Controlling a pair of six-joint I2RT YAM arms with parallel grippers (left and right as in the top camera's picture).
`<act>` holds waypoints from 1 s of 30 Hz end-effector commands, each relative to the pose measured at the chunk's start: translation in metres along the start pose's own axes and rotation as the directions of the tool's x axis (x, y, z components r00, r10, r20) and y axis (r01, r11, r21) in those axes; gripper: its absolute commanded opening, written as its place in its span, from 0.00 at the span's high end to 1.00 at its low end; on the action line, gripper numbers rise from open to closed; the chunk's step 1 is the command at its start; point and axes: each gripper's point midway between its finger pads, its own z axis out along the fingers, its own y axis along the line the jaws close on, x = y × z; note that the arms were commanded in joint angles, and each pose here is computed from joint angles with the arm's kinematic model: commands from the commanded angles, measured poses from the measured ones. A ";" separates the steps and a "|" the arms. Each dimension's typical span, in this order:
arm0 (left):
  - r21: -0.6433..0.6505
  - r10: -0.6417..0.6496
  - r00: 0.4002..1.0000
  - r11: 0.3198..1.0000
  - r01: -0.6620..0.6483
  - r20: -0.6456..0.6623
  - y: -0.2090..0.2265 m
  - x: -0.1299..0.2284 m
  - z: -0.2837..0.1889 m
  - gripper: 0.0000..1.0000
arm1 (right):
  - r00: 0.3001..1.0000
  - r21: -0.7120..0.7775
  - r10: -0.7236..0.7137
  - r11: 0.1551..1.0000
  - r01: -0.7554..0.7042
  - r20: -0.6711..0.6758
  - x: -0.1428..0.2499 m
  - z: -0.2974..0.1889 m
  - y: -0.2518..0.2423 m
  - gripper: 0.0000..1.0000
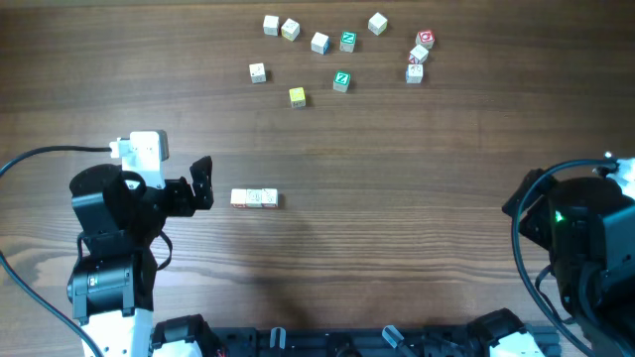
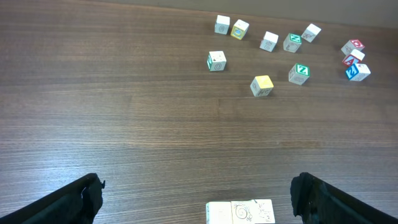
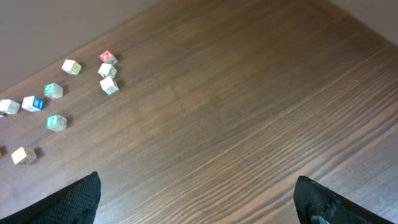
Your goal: Form a horizontal line
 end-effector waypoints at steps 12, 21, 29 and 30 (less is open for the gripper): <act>-0.010 0.003 1.000 1.000 -0.003 0.005 0.002 -0.002 -0.001 0.00 | 0.999 0.067 -0.024 0.998 0.023 0.028 -0.001 -0.002 -0.016 0.00; -0.010 0.003 1.000 1.000 -0.003 0.006 0.002 -0.002 -0.001 0.00 | 0.982 0.019 0.123 0.992 -0.127 0.140 -0.013 -0.019 -0.036 0.00; -0.010 0.003 1.000 1.000 -0.003 0.005 0.002 -0.002 -0.001 0.00 | 0.930 -0.100 0.282 0.959 -0.266 0.235 0.023 0.013 -0.047 0.00; -0.010 0.003 1.000 1.000 -0.003 0.005 0.002 -0.002 -0.001 0.00 | 0.921 -0.120 0.299 0.953 -0.277 0.248 0.027 0.017 -0.048 0.00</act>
